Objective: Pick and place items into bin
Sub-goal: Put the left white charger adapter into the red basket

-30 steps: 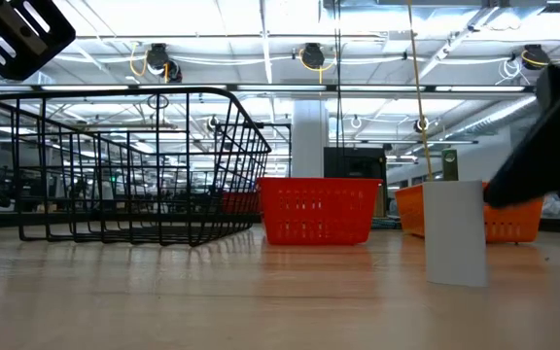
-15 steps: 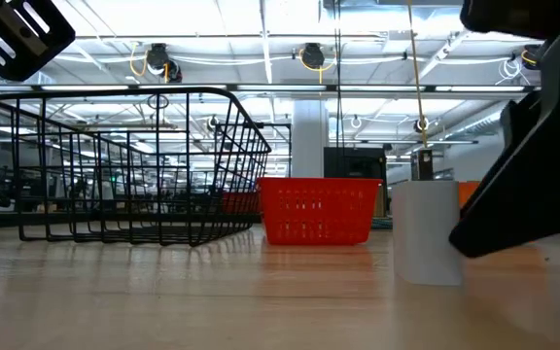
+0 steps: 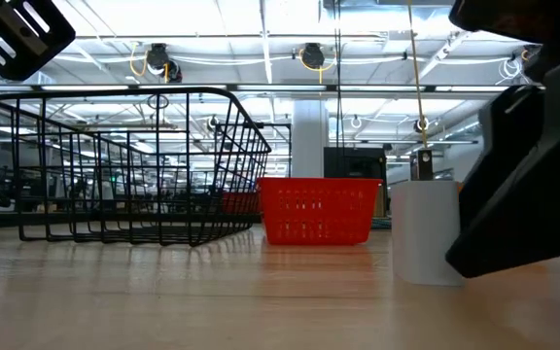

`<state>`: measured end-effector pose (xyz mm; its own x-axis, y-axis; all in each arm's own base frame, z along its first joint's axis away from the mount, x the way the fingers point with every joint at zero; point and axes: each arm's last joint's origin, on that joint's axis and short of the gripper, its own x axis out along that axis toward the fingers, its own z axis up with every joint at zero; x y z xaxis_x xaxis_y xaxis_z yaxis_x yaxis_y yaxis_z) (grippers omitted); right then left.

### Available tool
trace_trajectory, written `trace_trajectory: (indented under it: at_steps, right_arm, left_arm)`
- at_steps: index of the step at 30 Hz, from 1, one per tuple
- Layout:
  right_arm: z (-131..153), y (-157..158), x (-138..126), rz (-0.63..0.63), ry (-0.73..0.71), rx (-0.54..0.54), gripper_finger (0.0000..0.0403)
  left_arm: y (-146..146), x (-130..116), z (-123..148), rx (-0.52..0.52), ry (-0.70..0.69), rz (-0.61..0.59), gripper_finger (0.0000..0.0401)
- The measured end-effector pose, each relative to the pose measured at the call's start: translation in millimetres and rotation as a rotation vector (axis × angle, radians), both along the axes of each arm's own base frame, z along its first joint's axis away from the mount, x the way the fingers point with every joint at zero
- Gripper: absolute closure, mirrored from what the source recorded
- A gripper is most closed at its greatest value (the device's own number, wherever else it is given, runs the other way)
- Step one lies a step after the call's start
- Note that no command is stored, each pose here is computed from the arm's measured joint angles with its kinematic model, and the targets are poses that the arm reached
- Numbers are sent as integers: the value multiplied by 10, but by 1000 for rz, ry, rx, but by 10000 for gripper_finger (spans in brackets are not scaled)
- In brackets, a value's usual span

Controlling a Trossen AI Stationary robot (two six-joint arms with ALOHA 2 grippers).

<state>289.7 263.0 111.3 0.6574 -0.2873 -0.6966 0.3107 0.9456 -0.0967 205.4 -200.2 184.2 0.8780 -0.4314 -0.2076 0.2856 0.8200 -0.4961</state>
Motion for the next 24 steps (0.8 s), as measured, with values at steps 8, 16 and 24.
trace_trajectory:
  at_steps: [8, 16, 24]
  right_arm:
    - [3, -65, 72, 28, 15, -37, 130]
    - [12, -106, 155, 67, 26, -29, 146]
    - [7, -104, 148, 73, 38, -19, 213]
  left_arm:
    - [0, 0, 0, 1, 0, 0, 254]
    - [0, 0, -1, -1, 1, 0, 254]
    - [1, -1, -5, 4, 3, 0, 254]
